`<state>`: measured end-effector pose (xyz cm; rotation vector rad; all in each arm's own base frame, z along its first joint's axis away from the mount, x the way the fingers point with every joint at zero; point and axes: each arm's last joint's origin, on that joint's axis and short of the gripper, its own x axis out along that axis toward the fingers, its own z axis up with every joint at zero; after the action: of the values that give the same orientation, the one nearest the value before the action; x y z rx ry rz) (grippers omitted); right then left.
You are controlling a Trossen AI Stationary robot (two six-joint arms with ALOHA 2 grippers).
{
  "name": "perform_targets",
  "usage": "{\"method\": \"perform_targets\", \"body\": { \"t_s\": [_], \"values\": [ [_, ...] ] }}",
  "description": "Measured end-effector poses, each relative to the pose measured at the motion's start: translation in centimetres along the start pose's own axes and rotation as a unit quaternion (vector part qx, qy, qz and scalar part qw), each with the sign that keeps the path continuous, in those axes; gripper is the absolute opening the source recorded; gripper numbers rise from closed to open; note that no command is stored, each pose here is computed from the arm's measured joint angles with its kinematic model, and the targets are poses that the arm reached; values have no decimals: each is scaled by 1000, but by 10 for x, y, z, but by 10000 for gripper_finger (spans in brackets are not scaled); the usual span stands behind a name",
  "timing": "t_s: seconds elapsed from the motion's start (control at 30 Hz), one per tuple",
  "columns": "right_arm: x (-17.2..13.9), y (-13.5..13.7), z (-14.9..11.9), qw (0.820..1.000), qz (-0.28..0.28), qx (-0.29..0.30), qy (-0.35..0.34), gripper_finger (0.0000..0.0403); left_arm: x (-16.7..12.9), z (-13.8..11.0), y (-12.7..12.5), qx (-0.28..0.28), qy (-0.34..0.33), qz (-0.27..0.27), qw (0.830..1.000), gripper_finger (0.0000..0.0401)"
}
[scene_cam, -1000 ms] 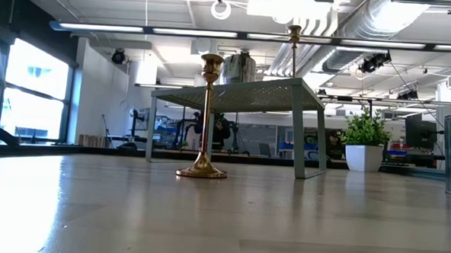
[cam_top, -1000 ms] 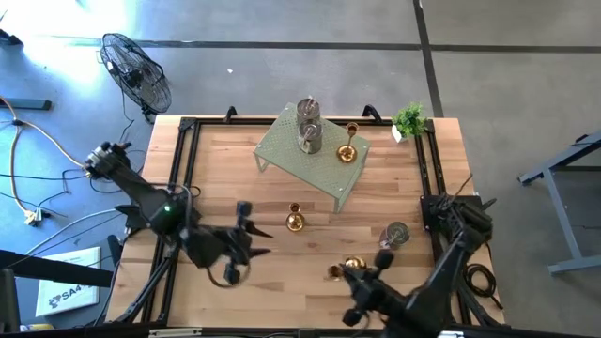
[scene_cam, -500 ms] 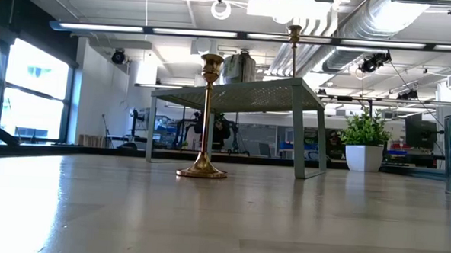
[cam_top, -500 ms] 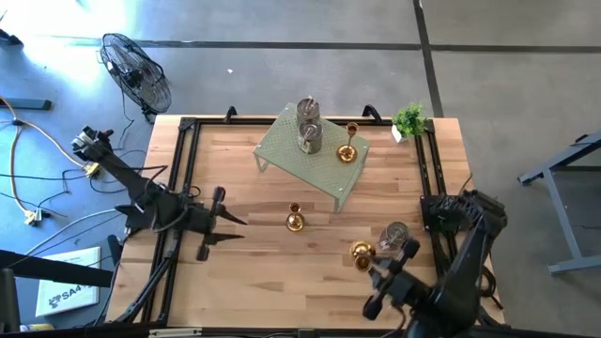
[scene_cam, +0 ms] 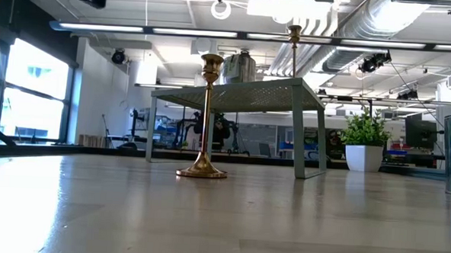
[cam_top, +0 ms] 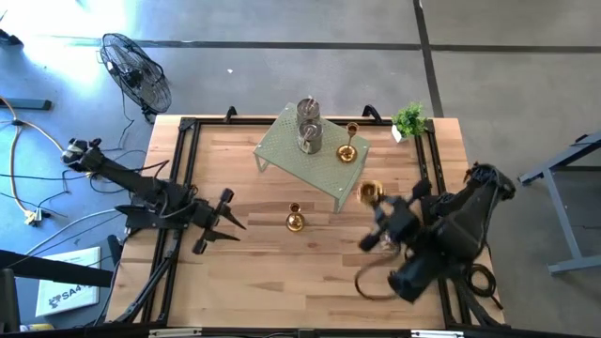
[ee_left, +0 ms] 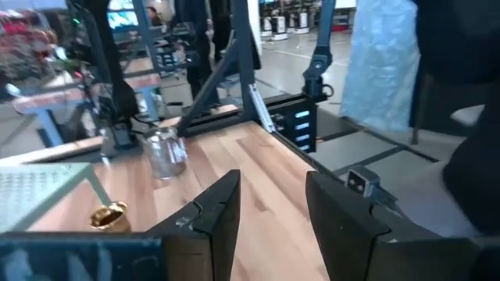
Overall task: Pick & Place candle stick holders
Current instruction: Put the left gold candle holder on the shelf
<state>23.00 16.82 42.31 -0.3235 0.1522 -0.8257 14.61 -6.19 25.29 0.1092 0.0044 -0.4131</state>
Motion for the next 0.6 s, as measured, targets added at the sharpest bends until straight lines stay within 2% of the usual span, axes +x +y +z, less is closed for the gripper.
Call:
{"method": "perform_targets", "body": {
  "t_s": [0.2,0.37,0.43,0.5,0.6],
  "values": [
    [27,-27,6,999,-34,-6,35,8,-1,-2,12,-19,-3,-45,999,143],
    [43,-35,16,997,-25,-26,69,8,-2,-3,17,-18,-1,-48,999,143],
    [53,-33,26,996,5,-41,82,8,-2,-3,19,-15,1,-41,999,143],
    [67,-30,42,994,67,-44,76,8,-2,-4,20,-9,1,-35,999,143],
    [91,-30,67,983,177,-39,2,8,-3,-4,22,-7,2,-27,1000,143]
  ]
}}
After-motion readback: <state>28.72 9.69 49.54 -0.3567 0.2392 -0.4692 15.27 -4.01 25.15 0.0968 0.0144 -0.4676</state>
